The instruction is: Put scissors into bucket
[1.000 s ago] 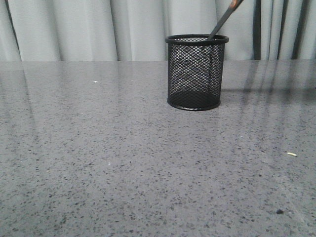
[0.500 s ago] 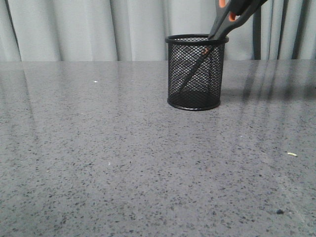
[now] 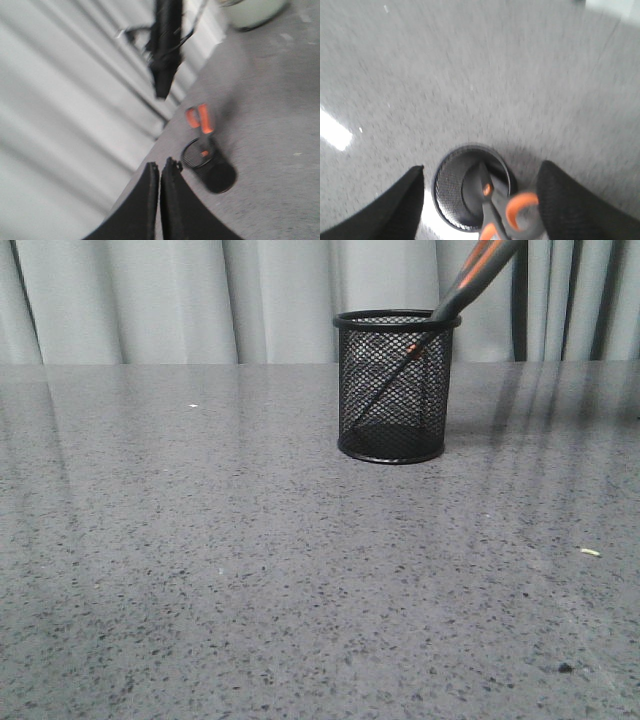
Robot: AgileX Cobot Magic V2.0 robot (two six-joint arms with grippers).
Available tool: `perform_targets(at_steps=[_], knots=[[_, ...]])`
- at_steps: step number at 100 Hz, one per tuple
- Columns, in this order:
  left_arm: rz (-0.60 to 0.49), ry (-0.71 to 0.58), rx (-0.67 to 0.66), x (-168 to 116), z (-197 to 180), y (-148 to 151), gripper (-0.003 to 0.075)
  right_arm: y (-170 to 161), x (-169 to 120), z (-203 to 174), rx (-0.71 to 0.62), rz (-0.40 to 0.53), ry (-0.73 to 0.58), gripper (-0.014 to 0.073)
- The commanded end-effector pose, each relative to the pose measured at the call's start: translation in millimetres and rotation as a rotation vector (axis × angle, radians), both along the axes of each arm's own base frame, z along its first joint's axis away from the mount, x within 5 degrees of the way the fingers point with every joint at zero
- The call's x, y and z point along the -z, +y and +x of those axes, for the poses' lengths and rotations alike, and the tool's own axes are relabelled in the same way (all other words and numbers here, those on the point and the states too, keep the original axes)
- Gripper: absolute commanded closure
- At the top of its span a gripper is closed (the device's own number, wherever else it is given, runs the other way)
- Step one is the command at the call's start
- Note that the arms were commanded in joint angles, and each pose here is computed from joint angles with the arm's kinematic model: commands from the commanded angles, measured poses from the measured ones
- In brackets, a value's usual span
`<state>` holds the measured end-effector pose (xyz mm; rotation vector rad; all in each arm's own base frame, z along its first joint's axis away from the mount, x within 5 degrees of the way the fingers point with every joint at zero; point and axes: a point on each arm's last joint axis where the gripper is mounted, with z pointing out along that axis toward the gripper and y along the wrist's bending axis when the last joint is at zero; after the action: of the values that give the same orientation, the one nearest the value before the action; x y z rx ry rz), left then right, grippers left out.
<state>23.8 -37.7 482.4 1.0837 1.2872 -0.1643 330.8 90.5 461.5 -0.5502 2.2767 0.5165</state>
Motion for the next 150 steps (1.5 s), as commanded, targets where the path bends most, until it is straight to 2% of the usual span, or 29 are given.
perform_targets(at_steps=[1,7,12,24,32,45,60,63,64,73,85,95,106,150], knots=[[-0.151,-0.030,-0.136,-14,6,11,0.0740,-3,-47,-30,-0.015,0.036,-0.149,0.0284],[-0.196,-0.032,-0.216,-14,5,21,0.0740,-5,-60,-46,-0.028,0.032,-0.177,0.0515],[-0.245,-0.039,-0.270,-12,2,29,0.0740,-8,-71,-61,-0.031,0.039,-0.212,0.0667],[-0.356,-0.067,-0.325,7,-8,43,0.0740,-15,-87,-107,-0.042,0.034,-0.287,0.0639],[-0.406,-0.086,-0.325,28,-17,50,0.0740,-20,-85,-138,-0.044,0.029,-0.319,0.0639],[-0.377,-0.057,-0.328,77,-18,51,0.0740,-34,-68,-199,0.006,0.023,-0.443,0.0639],[-0.399,-0.040,-0.307,120,-16,48,0.0740,-56,-8,-254,0.152,-0.013,-0.615,0.0640],[-0.411,-0.046,-0.297,126,-16,46,0.0740,-60,0,-266,0.177,-0.003,-0.672,0.0640],[-0.414,-0.049,-0.292,128,-15,45,0.0740,-61,12,-267,0.188,-0.008,-0.672,0.0640],[-0.420,-0.069,-0.266,142,-9,39,0.0740,-68,52,-291,0.246,0.025,-0.785,0.0640],[-0.398,-0.051,-0.261,156,-3,33,0.0740,-73,102,-304,0.277,0.044,-0.821,0.0640],[-0.383,-0.036,-0.265,162,0,31,0.0740,-75,119,-310,0.303,0.064,-0.880,0.0640],[-0.385,-0.027,-0.263,164,0,30,0.0740,-77,124,-311,0.325,0.079,-0.924,0.0640],[-0.391,-0.019,-0.260,164,0,30,0.0740,-77,125,-310,0.325,0.077,-0.918,0.0640]])
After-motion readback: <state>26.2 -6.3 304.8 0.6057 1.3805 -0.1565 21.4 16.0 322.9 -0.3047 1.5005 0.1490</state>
